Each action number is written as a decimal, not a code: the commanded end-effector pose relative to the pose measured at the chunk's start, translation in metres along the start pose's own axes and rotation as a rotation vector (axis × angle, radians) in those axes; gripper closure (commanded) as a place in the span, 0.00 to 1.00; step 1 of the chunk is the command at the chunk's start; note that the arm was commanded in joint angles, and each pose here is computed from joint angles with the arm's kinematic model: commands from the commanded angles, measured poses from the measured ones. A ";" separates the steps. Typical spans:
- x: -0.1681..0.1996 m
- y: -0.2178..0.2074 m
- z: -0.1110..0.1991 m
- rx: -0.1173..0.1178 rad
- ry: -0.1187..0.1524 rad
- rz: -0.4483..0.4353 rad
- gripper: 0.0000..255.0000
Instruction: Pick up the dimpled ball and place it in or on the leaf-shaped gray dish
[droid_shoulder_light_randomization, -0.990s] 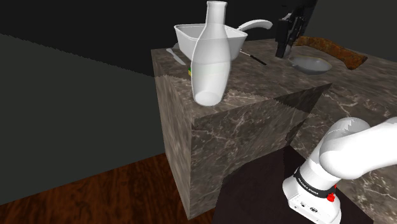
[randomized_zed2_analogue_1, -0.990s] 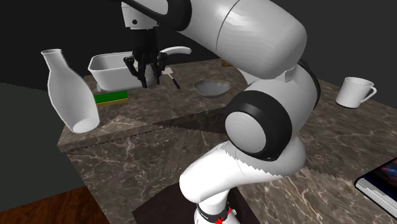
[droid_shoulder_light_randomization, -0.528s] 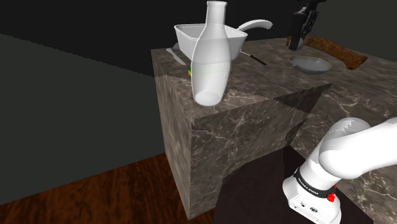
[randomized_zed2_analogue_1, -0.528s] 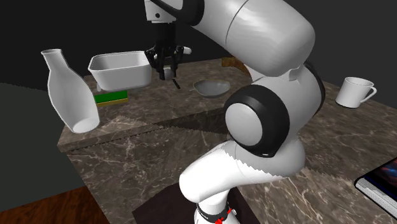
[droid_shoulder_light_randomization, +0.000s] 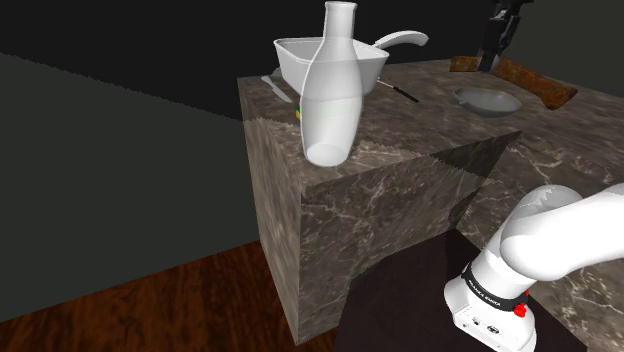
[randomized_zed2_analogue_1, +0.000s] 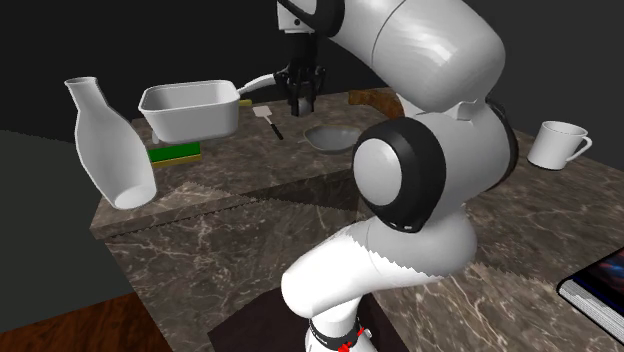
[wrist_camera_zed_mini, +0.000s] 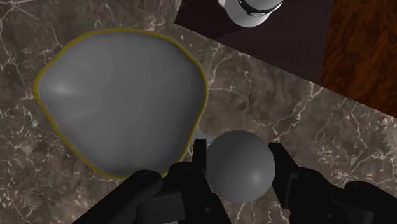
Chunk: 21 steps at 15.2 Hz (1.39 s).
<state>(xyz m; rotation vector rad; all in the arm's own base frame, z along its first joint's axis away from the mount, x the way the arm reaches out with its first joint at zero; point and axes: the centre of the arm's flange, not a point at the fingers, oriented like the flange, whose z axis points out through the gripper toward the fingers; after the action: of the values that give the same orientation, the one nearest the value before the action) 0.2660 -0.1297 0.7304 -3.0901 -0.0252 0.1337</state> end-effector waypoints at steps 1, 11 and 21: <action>-0.004 0.028 -0.003 -0.001 -0.001 -0.001 1.00; -0.011 0.095 0.020 -0.001 -0.001 -0.001 1.00; -0.007 0.097 0.068 -0.001 -0.001 -0.001 1.00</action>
<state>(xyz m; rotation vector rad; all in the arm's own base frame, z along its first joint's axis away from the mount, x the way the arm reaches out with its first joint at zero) 0.2548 -0.2233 0.6611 -3.0907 -0.0264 0.1352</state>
